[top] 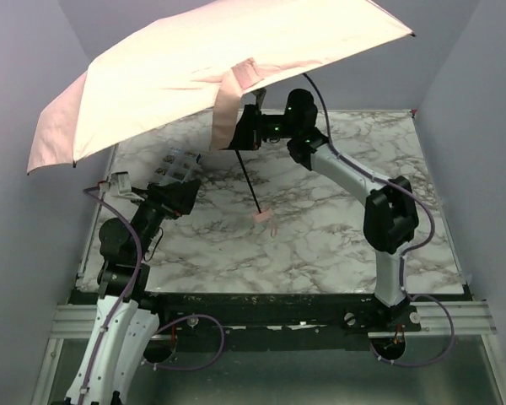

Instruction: Put away the umbrella

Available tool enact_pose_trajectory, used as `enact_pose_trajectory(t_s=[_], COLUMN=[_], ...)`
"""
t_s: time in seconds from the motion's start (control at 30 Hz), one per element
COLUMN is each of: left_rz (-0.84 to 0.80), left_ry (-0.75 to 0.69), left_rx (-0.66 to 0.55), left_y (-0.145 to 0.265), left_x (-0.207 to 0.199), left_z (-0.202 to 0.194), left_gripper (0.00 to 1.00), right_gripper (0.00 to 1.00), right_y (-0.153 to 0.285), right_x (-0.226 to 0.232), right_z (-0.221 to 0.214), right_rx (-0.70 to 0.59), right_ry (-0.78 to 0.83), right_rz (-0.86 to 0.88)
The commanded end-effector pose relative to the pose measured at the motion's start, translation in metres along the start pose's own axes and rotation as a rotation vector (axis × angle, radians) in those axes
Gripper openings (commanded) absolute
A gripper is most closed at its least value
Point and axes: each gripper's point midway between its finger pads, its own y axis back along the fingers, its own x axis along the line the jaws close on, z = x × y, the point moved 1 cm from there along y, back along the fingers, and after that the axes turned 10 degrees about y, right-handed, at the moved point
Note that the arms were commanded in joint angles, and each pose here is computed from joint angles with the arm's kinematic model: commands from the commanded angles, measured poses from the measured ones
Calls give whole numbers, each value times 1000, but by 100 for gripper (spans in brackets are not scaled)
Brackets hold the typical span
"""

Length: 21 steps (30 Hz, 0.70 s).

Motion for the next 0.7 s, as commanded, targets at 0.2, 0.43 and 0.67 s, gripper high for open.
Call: enact_pose_trajectory(t_s=[0.2,0.43,0.67], left_rz=[-400,-521,-777], left_ry=[122,66,118], left_rx=[25,-23,53], left_y=[-36,-71,-97], left_x=[-94,-137,-189], left_z=[27,40,25], left_gripper=[99,98,94], right_gripper=[1,1,1], right_y=[50,69,77], right_x=[60,78,113], right_z=[35,28,29], right_rx=[-1,43,50], right_ry=[134,129,133], right_rz=[-79,-177,-112])
